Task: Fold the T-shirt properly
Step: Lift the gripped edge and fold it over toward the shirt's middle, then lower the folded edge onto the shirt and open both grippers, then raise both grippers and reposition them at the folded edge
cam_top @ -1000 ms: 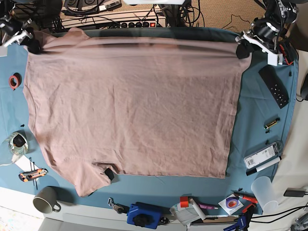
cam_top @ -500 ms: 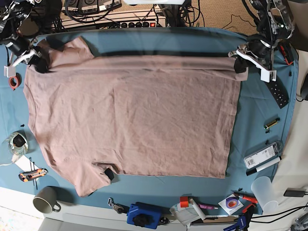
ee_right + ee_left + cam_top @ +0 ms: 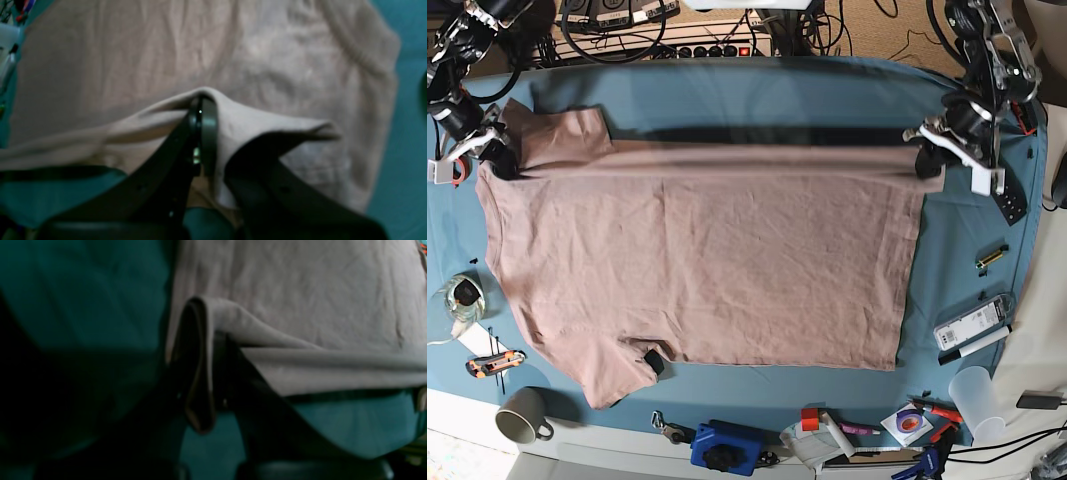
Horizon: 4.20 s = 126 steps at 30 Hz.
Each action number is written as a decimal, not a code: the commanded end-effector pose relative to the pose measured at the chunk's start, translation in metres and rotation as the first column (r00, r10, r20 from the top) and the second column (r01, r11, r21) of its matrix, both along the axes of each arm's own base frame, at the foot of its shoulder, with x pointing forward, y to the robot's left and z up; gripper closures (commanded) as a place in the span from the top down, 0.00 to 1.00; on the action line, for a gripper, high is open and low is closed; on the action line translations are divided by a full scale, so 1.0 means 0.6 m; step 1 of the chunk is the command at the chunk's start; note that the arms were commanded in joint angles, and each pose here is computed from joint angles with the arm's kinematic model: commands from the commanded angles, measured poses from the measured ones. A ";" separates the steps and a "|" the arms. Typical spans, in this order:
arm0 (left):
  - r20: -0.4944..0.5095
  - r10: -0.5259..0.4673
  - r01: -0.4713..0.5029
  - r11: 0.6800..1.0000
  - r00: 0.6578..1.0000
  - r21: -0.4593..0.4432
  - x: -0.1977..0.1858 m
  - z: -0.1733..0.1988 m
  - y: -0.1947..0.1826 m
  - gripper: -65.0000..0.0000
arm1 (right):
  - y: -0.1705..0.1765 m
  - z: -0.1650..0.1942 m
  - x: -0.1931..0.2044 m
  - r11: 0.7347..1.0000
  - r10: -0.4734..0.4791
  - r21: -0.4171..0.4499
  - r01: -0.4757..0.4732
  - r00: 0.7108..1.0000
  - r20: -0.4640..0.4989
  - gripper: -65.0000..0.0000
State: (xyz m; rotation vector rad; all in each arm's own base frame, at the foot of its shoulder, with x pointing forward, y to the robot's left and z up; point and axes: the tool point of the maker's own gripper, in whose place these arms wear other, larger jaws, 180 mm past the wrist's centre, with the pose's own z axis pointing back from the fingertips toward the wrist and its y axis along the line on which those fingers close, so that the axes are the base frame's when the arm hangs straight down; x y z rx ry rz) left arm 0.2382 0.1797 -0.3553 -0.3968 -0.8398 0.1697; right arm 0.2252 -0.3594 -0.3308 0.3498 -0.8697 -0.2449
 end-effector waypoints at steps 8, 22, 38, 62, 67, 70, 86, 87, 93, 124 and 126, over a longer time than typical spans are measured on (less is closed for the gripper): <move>0.087 -0.058 0.041 0.981 0.995 0.191 0.065 0.028 -0.003 0.00 | -0.029 0.037 0.036 0.996 -0.025 -0.089 0.032 0.997 0.077 0.00; 0.057 -0.044 0.034 0.985 0.997 0.169 0.125 -0.009 0.001 0.00 | -0.008 0.015 0.124 0.992 0.011 -0.129 0.002 0.995 0.094 0.00; 0.116 -0.092 0.066 0.975 0.989 0.214 0.203 0.002 -0.024 0.00 | -0.033 -0.009 0.184 0.994 -0.078 -0.071 0.086 0.990 0.114 0.00; 0.103 -0.071 0.054 0.985 0.992 0.165 0.282 -0.002 -0.022 0.00 | -0.038 -0.002 0.250 0.993 -0.090 -0.066 0.101 0.986 0.144 0.00; 0.122 -0.065 0.044 0.986 0.990 0.163 0.286 0.003 -0.021 0.00 | -0.036 0.017 0.281 0.993 -0.100 -0.037 0.108 0.979 0.178 0.00; 0.125 -0.063 0.043 0.986 0.990 0.162 0.286 0.002 -0.021 0.00 | -0.037 0.017 0.291 0.993 -0.100 -0.049 0.109 0.980 0.171 0.00; 0.085 -0.108 0.097 0.987 0.990 0.129 0.319 -0.010 -0.035 0.14 | -0.042 0.017 0.293 0.991 -0.107 -0.064 0.120 0.978 0.180 0.00; 0.084 -0.109 0.098 0.987 0.991 0.129 0.319 -0.010 -0.035 0.22 | -0.041 0.017 0.293 0.991 -0.106 -0.061 0.118 0.978 0.177 0.03; 0.051 -0.124 0.117 0.984 0.991 0.134 0.315 -0.011 -0.037 0.44 | -0.031 0.039 0.293 0.995 -0.099 0.051 0.091 0.975 0.197 0.25; -0.085 -0.215 0.220 0.974 0.973 0.059 0.256 0.076 0.071 0.44 | -0.210 0.150 0.112 0.974 -0.224 0.055 0.218 0.955 0.193 0.25; -0.093 -0.221 0.227 0.972 0.971 0.063 0.243 0.070 0.076 0.44 | -0.215 0.128 0.091 0.973 -0.230 0.029 0.228 0.963 0.141 0.25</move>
